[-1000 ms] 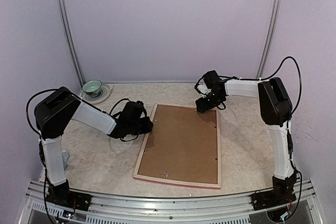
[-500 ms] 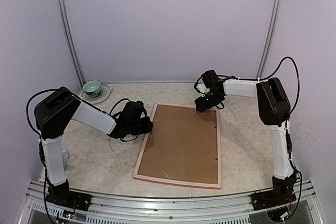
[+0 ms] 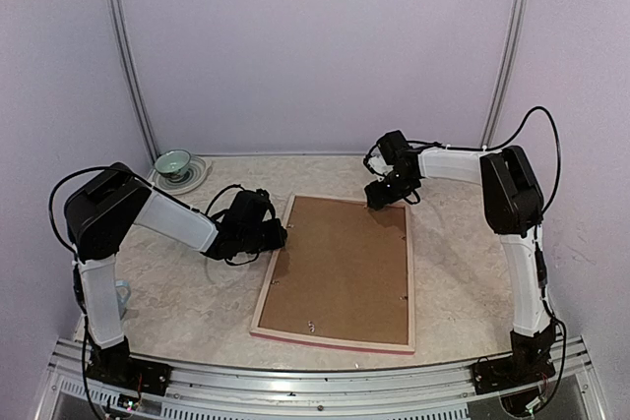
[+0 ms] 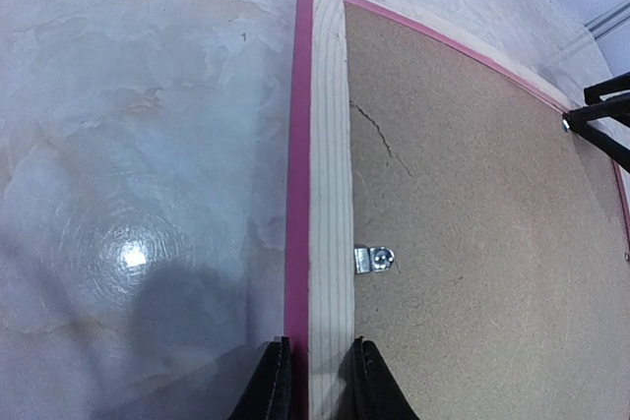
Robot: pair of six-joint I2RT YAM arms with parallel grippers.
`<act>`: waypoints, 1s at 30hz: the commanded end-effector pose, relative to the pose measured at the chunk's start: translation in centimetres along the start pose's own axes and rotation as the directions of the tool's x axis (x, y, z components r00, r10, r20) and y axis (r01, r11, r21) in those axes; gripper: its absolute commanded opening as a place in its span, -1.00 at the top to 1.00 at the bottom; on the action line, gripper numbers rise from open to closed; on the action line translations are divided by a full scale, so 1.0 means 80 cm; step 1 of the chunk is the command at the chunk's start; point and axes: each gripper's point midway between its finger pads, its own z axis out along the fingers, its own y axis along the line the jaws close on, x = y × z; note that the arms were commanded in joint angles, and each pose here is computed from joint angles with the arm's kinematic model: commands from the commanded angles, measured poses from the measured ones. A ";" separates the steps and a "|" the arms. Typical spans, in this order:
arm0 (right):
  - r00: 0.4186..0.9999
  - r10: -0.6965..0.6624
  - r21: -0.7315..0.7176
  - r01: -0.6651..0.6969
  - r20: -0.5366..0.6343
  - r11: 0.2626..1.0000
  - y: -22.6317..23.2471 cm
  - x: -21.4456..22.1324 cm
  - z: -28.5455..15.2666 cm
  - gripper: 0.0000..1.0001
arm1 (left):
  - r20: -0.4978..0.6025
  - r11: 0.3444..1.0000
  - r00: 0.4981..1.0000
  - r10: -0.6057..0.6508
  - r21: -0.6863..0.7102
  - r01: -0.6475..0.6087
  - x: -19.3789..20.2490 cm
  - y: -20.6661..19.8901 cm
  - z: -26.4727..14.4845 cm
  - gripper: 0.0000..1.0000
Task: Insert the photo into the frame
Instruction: Press the fastener onto the backboard.
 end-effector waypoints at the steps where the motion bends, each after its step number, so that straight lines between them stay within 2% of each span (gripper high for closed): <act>1: 0.999 -0.005 -0.041 0.003 -0.053 0.999 0.020 0.020 0.025 -0.35 | -0.227 0.996 0.974 0.012 -0.087 -0.033 0.089 0.043 0.002 0.65; 13: 0.999 -0.014 -0.050 0.012 -0.044 0.999 0.026 0.016 0.029 -0.34 | -0.229 0.996 0.973 0.014 -0.083 -0.033 0.090 0.042 0.003 0.65; 18: 0.999 -0.023 -0.101 0.020 -0.027 0.995 0.038 0.010 0.028 -0.25 | -0.231 0.996 0.973 0.014 -0.079 -0.033 0.090 0.042 0.004 0.65; 24: 0.999 -0.027 -0.110 0.024 -0.024 0.994 0.040 0.007 0.029 -0.24 | -0.228 0.996 0.974 0.013 -0.079 -0.032 0.089 0.041 0.003 0.65; 30: 0.998 -0.016 -0.022 0.014 -0.057 1.000 0.021 0.016 0.026 -0.26 | -0.228 0.996 0.974 0.014 -0.082 -0.033 0.088 0.042 0.003 0.65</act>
